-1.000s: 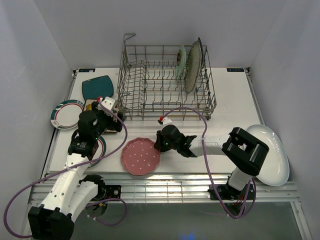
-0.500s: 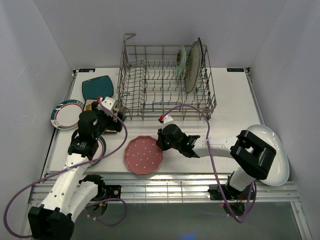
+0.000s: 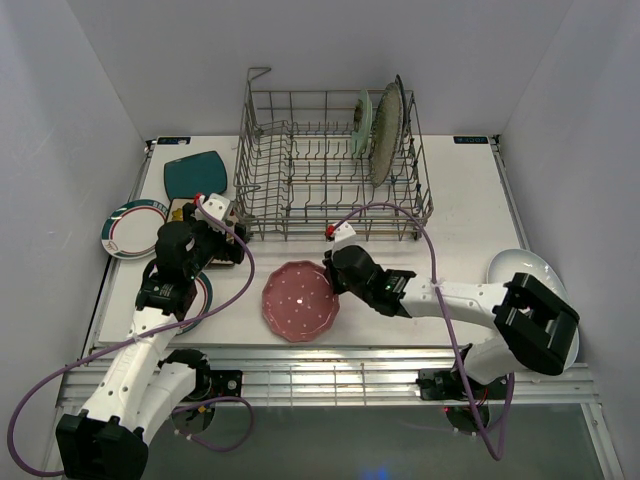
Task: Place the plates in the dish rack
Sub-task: Pick up the plate from the corner of the board.
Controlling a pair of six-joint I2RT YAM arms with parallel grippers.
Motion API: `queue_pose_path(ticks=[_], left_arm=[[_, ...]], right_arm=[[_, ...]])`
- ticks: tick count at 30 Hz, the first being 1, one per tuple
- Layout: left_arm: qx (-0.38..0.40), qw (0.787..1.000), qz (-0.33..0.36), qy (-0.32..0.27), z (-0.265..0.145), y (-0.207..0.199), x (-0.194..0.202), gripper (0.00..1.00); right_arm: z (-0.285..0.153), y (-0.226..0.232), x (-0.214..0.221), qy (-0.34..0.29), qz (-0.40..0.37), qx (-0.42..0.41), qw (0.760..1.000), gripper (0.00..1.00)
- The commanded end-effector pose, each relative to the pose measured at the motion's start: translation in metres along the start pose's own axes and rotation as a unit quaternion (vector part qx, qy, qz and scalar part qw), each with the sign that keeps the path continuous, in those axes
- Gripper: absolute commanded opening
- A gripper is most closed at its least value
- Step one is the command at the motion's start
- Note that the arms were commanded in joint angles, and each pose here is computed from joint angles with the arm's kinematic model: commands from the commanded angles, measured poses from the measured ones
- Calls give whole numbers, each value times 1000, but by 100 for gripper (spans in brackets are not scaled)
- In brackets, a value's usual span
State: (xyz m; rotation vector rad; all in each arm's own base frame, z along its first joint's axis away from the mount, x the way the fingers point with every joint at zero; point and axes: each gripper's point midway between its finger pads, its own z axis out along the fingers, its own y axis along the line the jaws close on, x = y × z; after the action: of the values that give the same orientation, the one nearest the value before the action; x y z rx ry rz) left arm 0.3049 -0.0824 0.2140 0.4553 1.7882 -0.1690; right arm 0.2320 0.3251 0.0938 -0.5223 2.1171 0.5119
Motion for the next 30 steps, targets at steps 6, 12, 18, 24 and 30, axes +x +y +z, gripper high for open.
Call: queue_pose_path(ticks=[6, 12, 18, 24, 30], left_arm=[[-6, 1000, 5, -13, -1, 3, -7, 98], [-7, 1000, 5, -11, 0, 3, -6, 98], [-5, 1000, 5, -10, 1, 3, -4, 98], [-5, 1000, 4, -8, 3, 2, -1, 98], [-8, 1000, 3, -7, 3, 4, 1, 98]], right_arm=[[-32, 5, -87, -128, 5, 3, 992, 8], [-45, -1, -115, -158, -17, 27, 987, 8], [-60, -6, -143, -192, -30, 47, 980, 8], [-80, -8, -171, -227, -39, 56, 972, 8], [-99, -5, -200, -257, -49, 53, 964, 8]])
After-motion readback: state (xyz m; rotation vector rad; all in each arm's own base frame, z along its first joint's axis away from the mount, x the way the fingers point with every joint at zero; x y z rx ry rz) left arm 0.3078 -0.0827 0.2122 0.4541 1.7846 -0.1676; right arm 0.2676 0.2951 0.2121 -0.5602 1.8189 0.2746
